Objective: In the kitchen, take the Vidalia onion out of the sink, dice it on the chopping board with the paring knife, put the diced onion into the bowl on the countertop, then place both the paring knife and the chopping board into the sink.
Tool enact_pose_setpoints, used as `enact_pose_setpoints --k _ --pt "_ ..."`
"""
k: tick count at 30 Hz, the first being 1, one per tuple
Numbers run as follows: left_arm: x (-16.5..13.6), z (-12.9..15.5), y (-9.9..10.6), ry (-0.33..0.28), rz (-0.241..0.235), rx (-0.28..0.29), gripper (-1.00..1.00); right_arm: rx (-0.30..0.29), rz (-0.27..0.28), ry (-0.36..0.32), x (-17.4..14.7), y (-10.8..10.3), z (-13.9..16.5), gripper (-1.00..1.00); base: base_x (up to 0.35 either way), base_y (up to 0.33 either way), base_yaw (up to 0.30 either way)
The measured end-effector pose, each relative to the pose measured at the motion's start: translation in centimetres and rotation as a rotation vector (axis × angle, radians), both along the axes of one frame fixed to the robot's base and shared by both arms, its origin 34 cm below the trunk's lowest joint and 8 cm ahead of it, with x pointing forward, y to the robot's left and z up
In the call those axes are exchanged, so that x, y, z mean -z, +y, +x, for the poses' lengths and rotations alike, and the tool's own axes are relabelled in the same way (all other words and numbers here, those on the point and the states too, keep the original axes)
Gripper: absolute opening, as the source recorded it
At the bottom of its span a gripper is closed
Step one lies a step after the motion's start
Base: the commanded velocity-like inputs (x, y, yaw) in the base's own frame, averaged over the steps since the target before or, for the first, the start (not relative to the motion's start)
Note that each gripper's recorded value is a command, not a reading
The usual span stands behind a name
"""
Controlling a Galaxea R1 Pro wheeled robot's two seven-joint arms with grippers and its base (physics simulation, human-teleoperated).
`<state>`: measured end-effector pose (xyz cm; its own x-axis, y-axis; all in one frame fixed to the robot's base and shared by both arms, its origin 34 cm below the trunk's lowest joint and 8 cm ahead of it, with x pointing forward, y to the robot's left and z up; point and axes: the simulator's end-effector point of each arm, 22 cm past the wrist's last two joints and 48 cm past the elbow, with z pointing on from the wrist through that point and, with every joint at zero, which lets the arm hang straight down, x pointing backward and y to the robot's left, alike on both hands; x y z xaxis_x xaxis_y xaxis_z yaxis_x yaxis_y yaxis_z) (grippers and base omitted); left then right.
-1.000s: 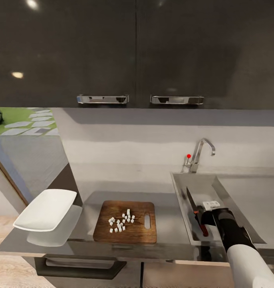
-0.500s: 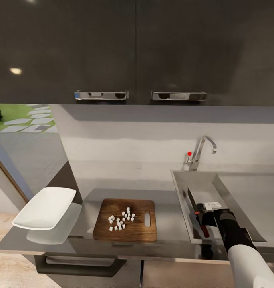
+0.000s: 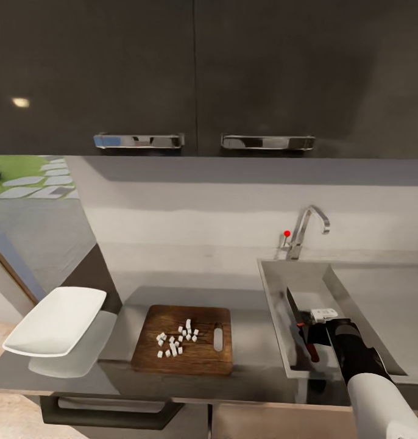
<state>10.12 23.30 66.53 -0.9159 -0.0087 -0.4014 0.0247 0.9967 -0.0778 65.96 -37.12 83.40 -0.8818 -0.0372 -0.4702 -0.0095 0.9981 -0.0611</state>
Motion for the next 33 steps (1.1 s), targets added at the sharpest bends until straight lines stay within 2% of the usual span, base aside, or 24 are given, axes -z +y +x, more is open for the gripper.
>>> enact_pose_setpoints --k 12,13,27,29,33 --pt "0.0 -0.5 0.0 0.015 0.0 0.0 1.0 -0.002 0.0 0.015 0.8 0.1 -0.2 -1.0 0.004 -0.005 0.0" --pt "0.0 -0.5 0.0 0.015 0.0 0.0 1.0 -0.003 0.0 0.015 0.8 0.1 -0.2 1.0 0.0 0.0 0.0" --pt "0.0 -0.6 0.0 0.017 0.0 -0.001 1.0 -0.001 -0.01 -0.011 0.0 -0.4 0.4 1.0 0.0 0.0 0.0" --pt "0.0 -0.6 0.0 0.017 0.0 -0.001 1.0 0.003 -0.024 -0.054 -1.6 -1.0 1.5 1.0 0.0 0.0 0.0" --pt "0.0 -0.6 0.0 0.017 0.0 -0.001 1.0 0.013 -0.047 -0.2 -8.0 -2.3 4.8 1.0 0.0 0.0 0.0"
